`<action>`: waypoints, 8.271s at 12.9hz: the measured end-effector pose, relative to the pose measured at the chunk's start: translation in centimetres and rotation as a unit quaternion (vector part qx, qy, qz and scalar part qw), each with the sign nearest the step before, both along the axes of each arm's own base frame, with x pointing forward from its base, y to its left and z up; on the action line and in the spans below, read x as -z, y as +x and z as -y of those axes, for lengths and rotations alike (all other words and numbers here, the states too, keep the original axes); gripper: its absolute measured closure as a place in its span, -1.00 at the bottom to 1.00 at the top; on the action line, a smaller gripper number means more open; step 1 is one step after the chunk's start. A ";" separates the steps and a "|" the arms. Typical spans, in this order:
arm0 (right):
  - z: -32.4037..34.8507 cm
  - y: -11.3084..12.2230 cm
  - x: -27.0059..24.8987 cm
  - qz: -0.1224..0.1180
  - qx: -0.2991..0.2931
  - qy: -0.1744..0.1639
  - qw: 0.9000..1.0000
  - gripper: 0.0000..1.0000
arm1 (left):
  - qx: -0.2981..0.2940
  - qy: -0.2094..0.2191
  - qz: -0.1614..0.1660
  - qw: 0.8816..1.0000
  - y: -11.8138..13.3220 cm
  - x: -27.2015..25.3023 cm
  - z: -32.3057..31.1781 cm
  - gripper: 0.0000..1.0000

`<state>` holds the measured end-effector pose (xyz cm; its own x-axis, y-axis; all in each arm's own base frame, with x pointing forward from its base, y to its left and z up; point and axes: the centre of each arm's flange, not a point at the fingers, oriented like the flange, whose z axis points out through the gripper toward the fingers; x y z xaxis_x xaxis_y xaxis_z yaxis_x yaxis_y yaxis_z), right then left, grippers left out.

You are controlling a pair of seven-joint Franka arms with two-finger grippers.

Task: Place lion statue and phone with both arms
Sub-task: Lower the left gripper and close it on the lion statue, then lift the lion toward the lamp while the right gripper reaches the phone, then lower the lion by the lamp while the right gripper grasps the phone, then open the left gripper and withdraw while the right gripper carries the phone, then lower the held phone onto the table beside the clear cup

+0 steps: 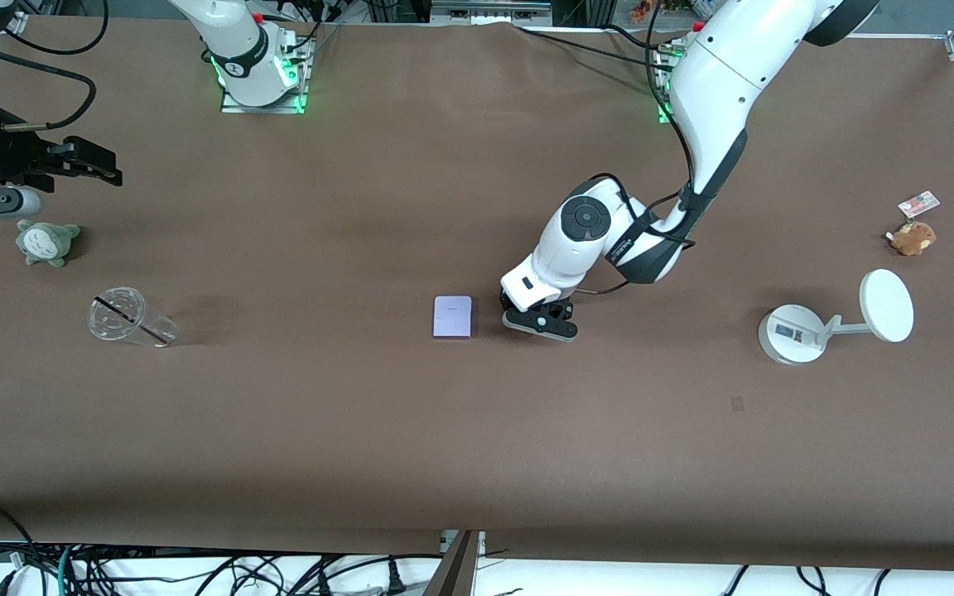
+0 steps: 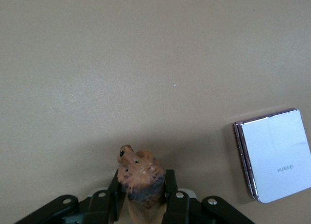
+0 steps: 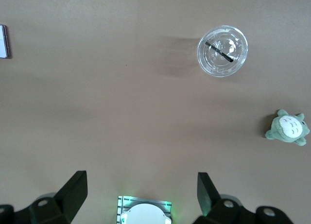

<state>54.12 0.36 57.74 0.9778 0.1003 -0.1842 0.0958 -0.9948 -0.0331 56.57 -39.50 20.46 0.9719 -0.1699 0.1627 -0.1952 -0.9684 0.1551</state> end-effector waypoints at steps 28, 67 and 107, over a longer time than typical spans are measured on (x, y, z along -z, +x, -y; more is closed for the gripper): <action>-42.8 3.8 21.6 0.054 0.092 0.011 0.994 -1.00 | 0.143 0.041 -0.122 0.981 8.6 -7.6 -38.3 0.27; -20.1 6.9 5.2 0.050 0.034 -0.060 0.996 -0.67 | -0.026 0.126 -0.082 0.988 -0.1 -39.2 -39.9 -1.00; -2.0 9.6 39.4 0.075 0.009 -0.036 0.997 -0.67 | -0.061 0.101 -0.071 0.990 -2.2 -38.6 -39.6 -1.00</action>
<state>63.77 2.32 18.38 0.9963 0.0748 -0.0417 0.0768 -0.9957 0.0509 54.38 0.13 59.09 0.9979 -0.0652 -0.0029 -0.0653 -0.9975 -0.0275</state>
